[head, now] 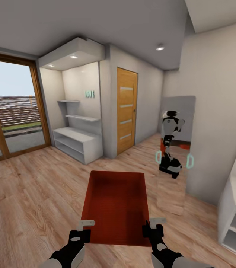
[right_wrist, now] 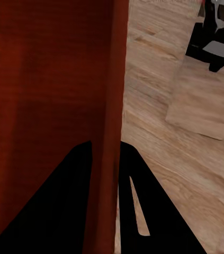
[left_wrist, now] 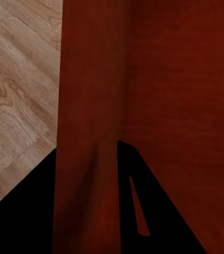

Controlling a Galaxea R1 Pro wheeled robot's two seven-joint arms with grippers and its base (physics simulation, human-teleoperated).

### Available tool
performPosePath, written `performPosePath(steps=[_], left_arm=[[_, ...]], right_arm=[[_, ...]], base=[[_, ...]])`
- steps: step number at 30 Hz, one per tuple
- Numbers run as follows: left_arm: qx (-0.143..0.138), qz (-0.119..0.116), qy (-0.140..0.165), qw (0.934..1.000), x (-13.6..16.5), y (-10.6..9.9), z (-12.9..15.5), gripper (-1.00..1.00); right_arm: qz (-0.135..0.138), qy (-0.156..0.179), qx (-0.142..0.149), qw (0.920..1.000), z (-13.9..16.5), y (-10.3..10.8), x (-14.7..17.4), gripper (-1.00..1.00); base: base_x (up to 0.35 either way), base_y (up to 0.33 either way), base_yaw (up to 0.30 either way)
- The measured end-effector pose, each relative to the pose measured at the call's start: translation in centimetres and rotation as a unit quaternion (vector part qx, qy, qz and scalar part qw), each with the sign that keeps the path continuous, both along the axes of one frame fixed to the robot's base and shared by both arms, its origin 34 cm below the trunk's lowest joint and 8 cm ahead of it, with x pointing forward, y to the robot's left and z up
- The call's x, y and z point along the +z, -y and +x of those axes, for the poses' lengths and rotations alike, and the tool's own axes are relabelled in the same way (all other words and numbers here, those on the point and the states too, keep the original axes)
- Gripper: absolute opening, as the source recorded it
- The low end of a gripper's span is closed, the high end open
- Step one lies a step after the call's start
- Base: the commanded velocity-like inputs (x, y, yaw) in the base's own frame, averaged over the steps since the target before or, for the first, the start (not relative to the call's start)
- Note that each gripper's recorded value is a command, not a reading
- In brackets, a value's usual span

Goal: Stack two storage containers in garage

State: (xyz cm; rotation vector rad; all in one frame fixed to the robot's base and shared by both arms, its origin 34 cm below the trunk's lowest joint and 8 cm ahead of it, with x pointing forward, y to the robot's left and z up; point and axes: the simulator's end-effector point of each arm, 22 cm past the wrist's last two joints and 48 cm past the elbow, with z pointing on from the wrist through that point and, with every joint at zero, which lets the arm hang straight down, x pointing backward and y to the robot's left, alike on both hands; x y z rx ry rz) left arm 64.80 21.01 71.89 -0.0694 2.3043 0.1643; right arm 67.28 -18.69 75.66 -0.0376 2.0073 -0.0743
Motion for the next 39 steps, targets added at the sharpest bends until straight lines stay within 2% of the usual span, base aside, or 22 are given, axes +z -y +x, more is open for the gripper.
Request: performPosePath(steps=[9, 39], left_arm=[[0.0, 0.0, -0.001, 1.0, -0.05, 0.0, -0.04, -1.0], [0.0, 0.0, 0.0, 1.0, -0.01, 0.01, -0.01, -1.0]], right_arm=[[-0.001, -0.001, 0.0, 1.0, -0.01, 0.0, -0.02, -1.0], [-0.001, 0.0, 0.0, 1.0, 0.0, 0.01, 0.0, -1.0]], base=[[0.322, 0.0, 0.175], [0.322, 0.0, 0.002]])
